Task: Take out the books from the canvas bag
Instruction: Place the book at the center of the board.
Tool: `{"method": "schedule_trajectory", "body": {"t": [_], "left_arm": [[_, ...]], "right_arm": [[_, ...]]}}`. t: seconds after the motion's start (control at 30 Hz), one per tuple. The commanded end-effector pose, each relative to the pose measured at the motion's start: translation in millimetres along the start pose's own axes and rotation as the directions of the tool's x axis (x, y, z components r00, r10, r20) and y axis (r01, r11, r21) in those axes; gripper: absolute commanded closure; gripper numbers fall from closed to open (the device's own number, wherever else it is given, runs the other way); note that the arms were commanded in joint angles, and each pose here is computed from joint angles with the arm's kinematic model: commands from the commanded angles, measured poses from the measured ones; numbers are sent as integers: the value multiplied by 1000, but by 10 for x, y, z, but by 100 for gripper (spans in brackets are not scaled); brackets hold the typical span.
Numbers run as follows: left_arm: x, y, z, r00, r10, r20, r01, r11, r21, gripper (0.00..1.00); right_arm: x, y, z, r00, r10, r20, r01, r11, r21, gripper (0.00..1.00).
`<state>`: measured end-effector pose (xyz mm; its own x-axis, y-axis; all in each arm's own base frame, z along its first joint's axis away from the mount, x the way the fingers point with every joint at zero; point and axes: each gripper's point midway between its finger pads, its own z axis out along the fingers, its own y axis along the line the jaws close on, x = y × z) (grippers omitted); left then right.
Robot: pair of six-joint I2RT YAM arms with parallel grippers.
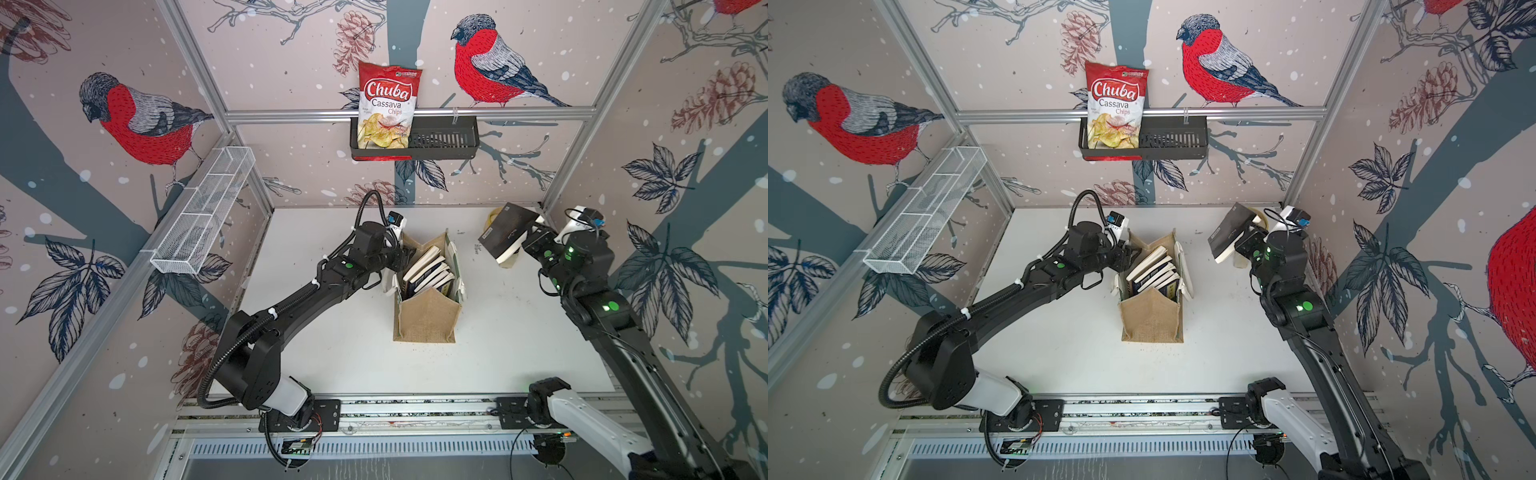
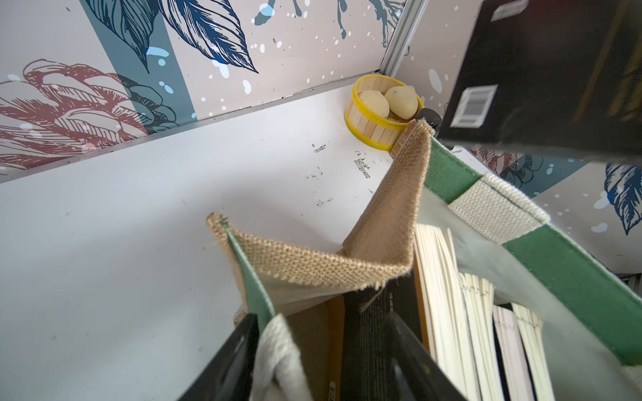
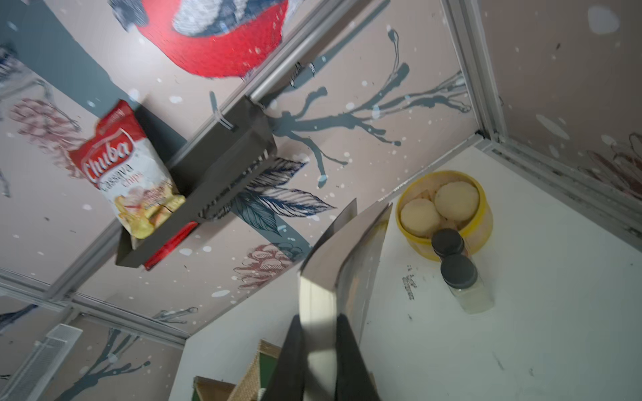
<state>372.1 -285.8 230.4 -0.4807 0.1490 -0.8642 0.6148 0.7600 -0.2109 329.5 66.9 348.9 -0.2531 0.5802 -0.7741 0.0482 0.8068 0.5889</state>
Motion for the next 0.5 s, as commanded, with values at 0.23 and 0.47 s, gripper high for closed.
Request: {"method": "schedule_trajectory", "body": {"t": [0.23, 0.47], "left_arm": [[80, 20, -7, 999, -22, -33, 21, 1000, -15, 43], [70, 8, -6, 999, -23, -35, 22, 1000, -13, 43]], "right_arm": [[608, 30, 403, 986, 17, -164, -42, 988, -151, 100], [1165, -470, 580, 955, 50, -292, -52, 999, 1, 100]]}}
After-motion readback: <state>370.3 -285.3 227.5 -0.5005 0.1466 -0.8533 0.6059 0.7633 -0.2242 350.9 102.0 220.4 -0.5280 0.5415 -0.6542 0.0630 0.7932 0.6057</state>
